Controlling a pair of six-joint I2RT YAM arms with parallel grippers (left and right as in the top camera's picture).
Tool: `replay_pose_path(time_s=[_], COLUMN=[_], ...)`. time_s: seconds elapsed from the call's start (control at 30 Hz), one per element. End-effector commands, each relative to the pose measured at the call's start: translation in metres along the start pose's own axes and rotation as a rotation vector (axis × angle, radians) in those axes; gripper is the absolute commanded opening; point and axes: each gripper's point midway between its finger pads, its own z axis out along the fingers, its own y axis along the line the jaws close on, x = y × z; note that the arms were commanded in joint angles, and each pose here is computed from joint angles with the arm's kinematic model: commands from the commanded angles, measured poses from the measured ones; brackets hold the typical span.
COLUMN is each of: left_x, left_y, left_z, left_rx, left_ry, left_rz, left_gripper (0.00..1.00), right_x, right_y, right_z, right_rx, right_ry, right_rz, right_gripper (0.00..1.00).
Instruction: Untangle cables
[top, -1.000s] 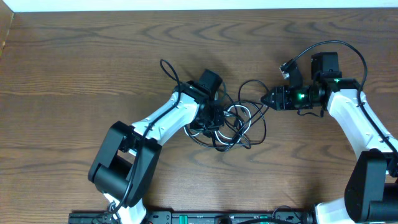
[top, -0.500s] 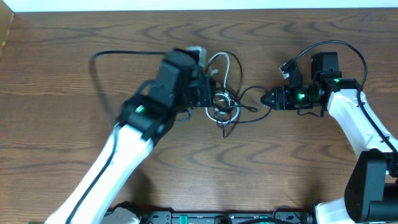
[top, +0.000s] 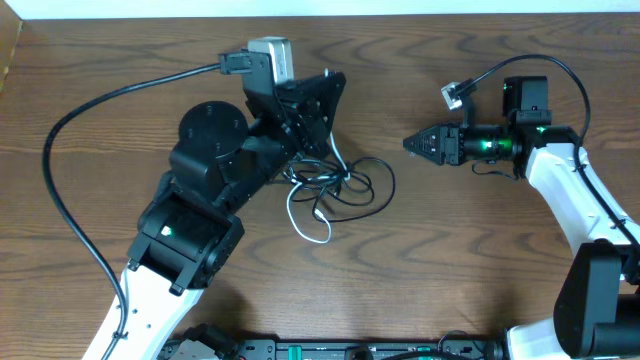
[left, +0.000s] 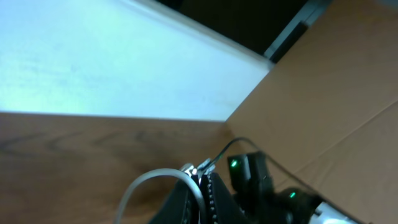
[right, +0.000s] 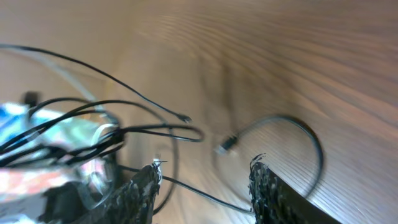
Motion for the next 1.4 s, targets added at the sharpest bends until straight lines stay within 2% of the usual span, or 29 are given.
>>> replay_pose_path(time_s=[0.0,0.17,0.3,0.5,0.57,0.77,0.9,1.0,1.17,1.23,1.37], left_x=[-0.036,-0.041,-0.031,-0.011,-0.003,0.012,0.009,0.008,0.01,0.009,0.003], left_y=[-0.022,-0.026,-0.018,-0.002,0.004,0.01,0.007,0.001,-0.002,-0.002,-0.007], left_z=[-0.012,-0.013,-0.007,0.001,0.004,0.019,0.019,0.019,0.019,0.019,0.016], left_rx=[0.052,0.071,0.042,-0.015,-0.038,-0.034,-0.02,0.012,0.024,0.025,0.041], left_ry=[-0.106,-0.124,-0.083,-0.007,0.024,0.08,0.073,0.076,0.084,0.083,0.062], left_rz=[-0.035,-0.06,-0.07,-0.089,-0.096,-0.133,-0.138,-0.134,-0.134,-0.134,-0.126], left_gripper=[0.07,0.08,0.07,0.07,0.08,0.08,0.08,0.07,0.08,0.07,0.08], right_x=[-0.005,-0.008,-0.006,-0.005,-0.005,0.0,0.008,0.016,0.042,0.053,0.062], right_y=[0.049,0.075,0.089,0.092,0.09,0.074,0.077,0.085,0.076,0.068,0.026], right_z=[0.001,0.011,0.022,0.025,0.027,0.068,0.095,0.119,0.153,0.163,0.168], right_rx=[-0.237,-0.337,-0.367,-0.371,-0.352,-0.119,-0.056,-0.089,-0.104,-0.096,0.106], right_ry=[-0.01,-0.008,0.008,0.014,0.016,0.047,0.066,0.086,0.162,0.197,0.199], right_rz=[-0.103,-0.211,-0.267,-0.268,-0.261,-0.181,-0.186,-0.201,-0.149,-0.127,0.033], right_gripper=[0.5,0.57,0.61,0.62,0.62,0.63,0.68,0.7,0.69,0.65,0.56])
